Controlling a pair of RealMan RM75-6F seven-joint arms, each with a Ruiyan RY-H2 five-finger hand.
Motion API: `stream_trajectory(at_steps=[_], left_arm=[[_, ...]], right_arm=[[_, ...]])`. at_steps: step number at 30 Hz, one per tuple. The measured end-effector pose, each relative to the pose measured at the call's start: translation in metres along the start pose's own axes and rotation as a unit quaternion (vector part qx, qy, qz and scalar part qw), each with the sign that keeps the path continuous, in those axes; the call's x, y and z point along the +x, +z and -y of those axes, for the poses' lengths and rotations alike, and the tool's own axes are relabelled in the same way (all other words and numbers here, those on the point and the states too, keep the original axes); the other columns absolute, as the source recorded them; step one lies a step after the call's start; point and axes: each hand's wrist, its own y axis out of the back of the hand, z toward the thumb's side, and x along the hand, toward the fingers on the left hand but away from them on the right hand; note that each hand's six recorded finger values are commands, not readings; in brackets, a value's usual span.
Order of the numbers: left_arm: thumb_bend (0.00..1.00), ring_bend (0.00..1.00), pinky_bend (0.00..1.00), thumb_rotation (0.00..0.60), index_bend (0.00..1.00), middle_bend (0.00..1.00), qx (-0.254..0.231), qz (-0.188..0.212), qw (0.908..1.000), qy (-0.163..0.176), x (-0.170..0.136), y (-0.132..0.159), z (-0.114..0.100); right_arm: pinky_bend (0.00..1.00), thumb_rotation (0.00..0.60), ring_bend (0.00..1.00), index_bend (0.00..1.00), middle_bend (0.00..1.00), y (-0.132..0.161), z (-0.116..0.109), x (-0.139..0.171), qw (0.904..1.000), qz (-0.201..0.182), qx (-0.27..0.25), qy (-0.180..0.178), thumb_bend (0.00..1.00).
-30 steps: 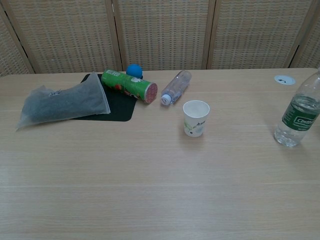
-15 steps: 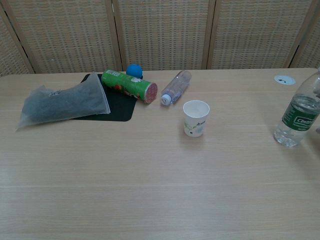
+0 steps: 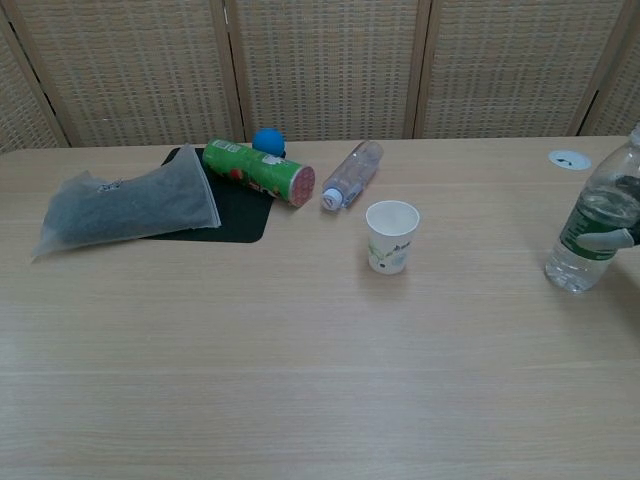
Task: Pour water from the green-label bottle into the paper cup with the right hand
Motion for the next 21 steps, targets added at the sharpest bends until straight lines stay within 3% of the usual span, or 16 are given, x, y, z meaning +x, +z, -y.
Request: stream_trajectory(at_steps=[8, 12, 14, 16, 19, 21], left_arm=[[0.05, 0.0, 0.0, 0.6, 0.0, 0.0, -0.001, -0.001, 1.0, -0.003, 0.002, -0.001, 0.001], [0.05, 0.0, 0.0, 0.6, 0.0, 0.0, -0.002, -0.003, 1.0, -0.005, 0.003, -0.002, 0.001], [0.05, 0.0, 0.0, 0.6, 0.0, 0.0, -0.002, -0.003, 1.0, -0.005, 0.004, -0.002, 0.001], [0.05, 0.0, 0.0, 0.6, 0.0, 0.0, -0.002, -0.004, 1.0, -0.006, 0.004, -0.002, 0.002], [0.05, 0.0, 0.0, 0.6, 0.0, 0.0, -0.001, -0.005, 1.0, -0.007, 0.004, -0.003, 0.002], [0.05, 0.0, 0.0, 0.6, 0.0, 0.0, -0.001, -0.006, 1.0, -0.007, 0.005, -0.003, 0.002]], right_arm=[[0.0, 0.6, 0.0, 0.0, 0.0, -0.003, 0.008, -0.009, 0.9996, 0.003, -0.026, -0.012, 0.0], [0.0, 0.6, 0.0, 0.06, 0.09, -0.005, 0.011, -0.013, 0.9991, 0.006, -0.036, -0.022, 0.0], [0.02, 0.6, 0.04, 0.14, 0.17, -0.007, 0.012, -0.014, 0.9989, 0.01, -0.039, -0.026, 0.0], [0.09, 0.6, 0.1, 0.21, 0.22, -0.007, 0.013, -0.016, 0.9984, 0.012, -0.046, -0.031, 0.0], [0.33, 0.6, 0.23, 0.39, 0.34, -0.008, 0.015, -0.017, 0.9977, 0.015, -0.058, -0.031, 0.01], [0.48, 0.6, 0.31, 0.48, 0.43, -0.009, 0.017, -0.018, 0.9973, 0.017, -0.065, -0.031, 0.1]])
